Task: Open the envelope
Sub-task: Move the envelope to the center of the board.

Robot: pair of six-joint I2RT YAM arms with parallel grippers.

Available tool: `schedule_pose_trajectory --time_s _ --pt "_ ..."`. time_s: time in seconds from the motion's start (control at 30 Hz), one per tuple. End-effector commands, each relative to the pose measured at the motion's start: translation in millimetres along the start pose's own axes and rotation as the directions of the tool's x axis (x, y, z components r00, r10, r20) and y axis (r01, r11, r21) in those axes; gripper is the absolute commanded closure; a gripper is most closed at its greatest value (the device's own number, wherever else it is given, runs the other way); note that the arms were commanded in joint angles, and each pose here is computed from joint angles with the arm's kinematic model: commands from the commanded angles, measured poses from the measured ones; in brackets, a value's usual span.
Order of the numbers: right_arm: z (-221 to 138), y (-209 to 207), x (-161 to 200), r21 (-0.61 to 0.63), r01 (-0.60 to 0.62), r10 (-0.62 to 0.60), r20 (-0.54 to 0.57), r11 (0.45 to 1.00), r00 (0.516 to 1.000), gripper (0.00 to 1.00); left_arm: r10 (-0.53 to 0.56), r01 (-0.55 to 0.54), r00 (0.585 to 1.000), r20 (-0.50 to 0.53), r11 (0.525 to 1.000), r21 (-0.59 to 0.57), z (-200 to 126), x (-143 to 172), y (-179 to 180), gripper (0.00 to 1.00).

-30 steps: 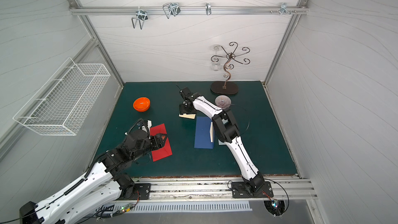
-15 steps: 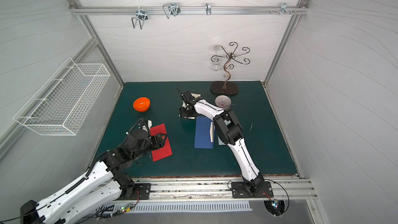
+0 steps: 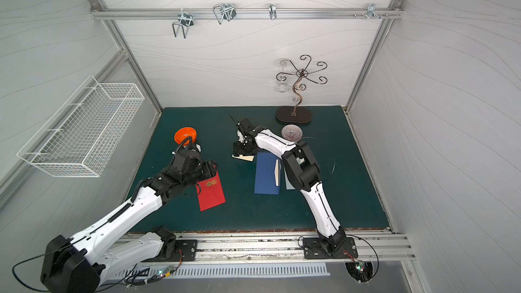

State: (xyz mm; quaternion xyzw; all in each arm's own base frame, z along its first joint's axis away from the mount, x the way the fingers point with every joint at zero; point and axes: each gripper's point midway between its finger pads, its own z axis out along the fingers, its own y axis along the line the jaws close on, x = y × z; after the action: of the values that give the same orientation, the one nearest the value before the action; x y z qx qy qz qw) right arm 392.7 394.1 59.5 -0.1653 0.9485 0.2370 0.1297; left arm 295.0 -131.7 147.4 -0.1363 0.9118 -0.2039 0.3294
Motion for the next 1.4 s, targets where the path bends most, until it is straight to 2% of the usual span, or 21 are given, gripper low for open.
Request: schedule_pose_trajectory --time_s 0.0,0.13,0.33,0.53,0.73,1.0,1.13,1.37 --pt "-26.2 -9.5 -15.6 -0.005 -0.059 0.059 0.029 0.998 0.998 0.35 -0.018 0.016 1.0 0.019 0.993 0.116 14.2 -34.0 -30.1 0.4" --pt "-29.9 -28.1 -23.7 0.004 -0.132 0.131 0.051 0.991 0.99 0.35 -0.016 0.029 0.997 -0.077 0.984 0.173 52.8 -41.3 -51.8 0.41" --pt "-28.0 -51.4 -32.1 -0.055 -0.217 0.219 0.044 0.975 0.975 0.34 -0.03 0.09 0.965 -0.261 0.971 0.222 115.6 -44.6 -71.7 0.46" --pt "-23.0 -73.0 -38.1 -0.071 -0.272 0.275 0.03 0.96 0.961 0.34 0.011 0.025 0.966 -0.258 0.99 0.137 153.1 -66.8 -63.5 0.42" --pt "-12.3 -77.0 -37.5 -0.109 -0.289 0.291 0.003 0.951 0.957 0.34 0.009 0.03 0.945 -0.328 0.993 0.113 186.1 -67.3 -54.8 0.38" --pt "9.0 -70.9 -27.2 -0.179 -0.291 0.282 -0.076 0.94 0.956 0.35 0.003 0.036 0.914 -0.405 0.995 0.088 212.7 -44.1 -41.0 0.36" --pt "15.5 -60.8 -18.1 -0.216 -0.272 0.254 -0.108 0.938 0.961 0.35 -0.008 0.055 0.896 -0.444 0.994 0.092 211.6 -30.9 -38.7 0.36" --pt "21.5 -37.9 -1.4 -0.251 -0.249 0.217 -0.148 0.936 0.965 0.36 -0.072 0.171 0.87 -0.487 0.972 0.162 196.9 -3.9 -42.9 0.4"
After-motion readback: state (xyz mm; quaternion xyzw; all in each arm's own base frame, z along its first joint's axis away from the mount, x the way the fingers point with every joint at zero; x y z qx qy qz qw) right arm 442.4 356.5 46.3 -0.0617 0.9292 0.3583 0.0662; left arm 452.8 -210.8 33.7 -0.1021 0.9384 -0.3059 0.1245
